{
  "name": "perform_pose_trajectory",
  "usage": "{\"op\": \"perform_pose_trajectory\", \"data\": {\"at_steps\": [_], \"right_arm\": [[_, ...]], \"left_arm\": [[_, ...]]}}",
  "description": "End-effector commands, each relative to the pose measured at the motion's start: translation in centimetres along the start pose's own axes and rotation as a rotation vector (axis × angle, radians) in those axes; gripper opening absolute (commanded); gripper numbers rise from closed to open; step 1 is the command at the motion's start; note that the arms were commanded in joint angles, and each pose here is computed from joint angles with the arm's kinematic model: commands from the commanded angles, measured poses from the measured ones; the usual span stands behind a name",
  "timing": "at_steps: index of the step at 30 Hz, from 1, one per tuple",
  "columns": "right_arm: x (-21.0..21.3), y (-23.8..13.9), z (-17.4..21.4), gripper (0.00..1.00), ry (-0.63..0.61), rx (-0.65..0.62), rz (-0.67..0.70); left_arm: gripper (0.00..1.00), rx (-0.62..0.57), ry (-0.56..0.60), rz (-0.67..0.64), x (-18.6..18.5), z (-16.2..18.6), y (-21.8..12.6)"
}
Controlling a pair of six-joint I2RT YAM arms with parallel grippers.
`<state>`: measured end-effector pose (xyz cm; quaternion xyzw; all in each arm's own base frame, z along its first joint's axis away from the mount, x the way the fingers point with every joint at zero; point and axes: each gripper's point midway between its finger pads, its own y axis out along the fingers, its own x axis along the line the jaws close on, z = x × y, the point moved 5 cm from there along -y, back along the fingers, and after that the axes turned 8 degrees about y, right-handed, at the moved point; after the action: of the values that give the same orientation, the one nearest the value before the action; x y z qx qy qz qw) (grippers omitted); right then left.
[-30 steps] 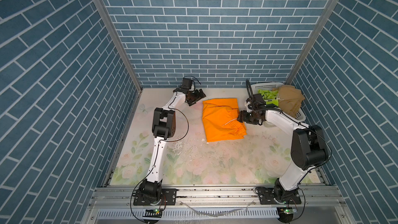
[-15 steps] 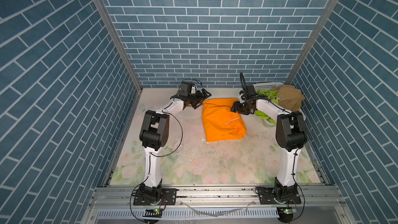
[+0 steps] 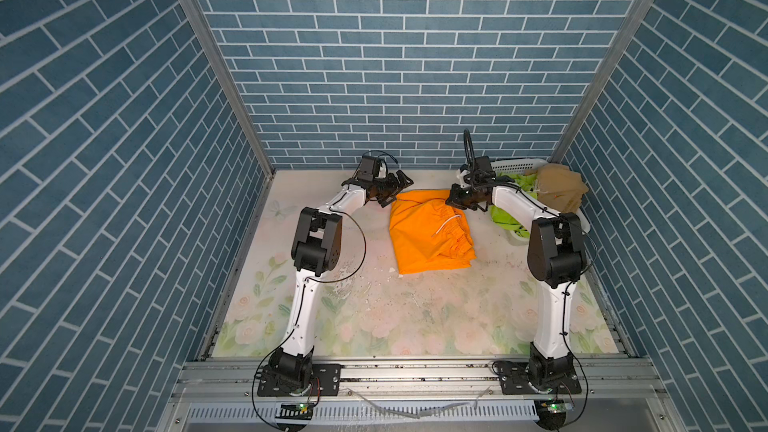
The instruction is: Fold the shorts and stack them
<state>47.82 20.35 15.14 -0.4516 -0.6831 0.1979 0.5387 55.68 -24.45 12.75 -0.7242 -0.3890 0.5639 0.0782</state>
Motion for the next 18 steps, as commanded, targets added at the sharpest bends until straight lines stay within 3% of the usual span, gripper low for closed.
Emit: {"op": "perform_pose_trajectory", "data": {"at_steps": [1,7,9,14,18], "right_arm": [[-0.6,0.8,-1.2,0.00,0.006,-0.017,-0.031],[-3.5,3.0,-1.6,0.00,0.037,0.009,-0.005],[-4.7,3.4,-1.4,0.05,0.042,0.021,0.024],[-4.5,2.1,-1.8,0.39,0.030,0.011,-0.001],[-1.8,-2.0,-1.7,0.71,-0.017,-0.049,-0.033]], "left_arm": [[1.00,0.021,-0.033,-0.095,2.9,0.4,0.9],[1.00,0.007,-0.084,-0.146,6.3,0.1,0.2],[1.00,0.000,-0.084,-0.155,6.8,-0.2,-0.5],[1.00,0.010,-0.020,-0.136,4.5,-1.1,-2.3],[1.00,0.033,0.031,-0.084,0.2,-0.2,-3.8]]}}
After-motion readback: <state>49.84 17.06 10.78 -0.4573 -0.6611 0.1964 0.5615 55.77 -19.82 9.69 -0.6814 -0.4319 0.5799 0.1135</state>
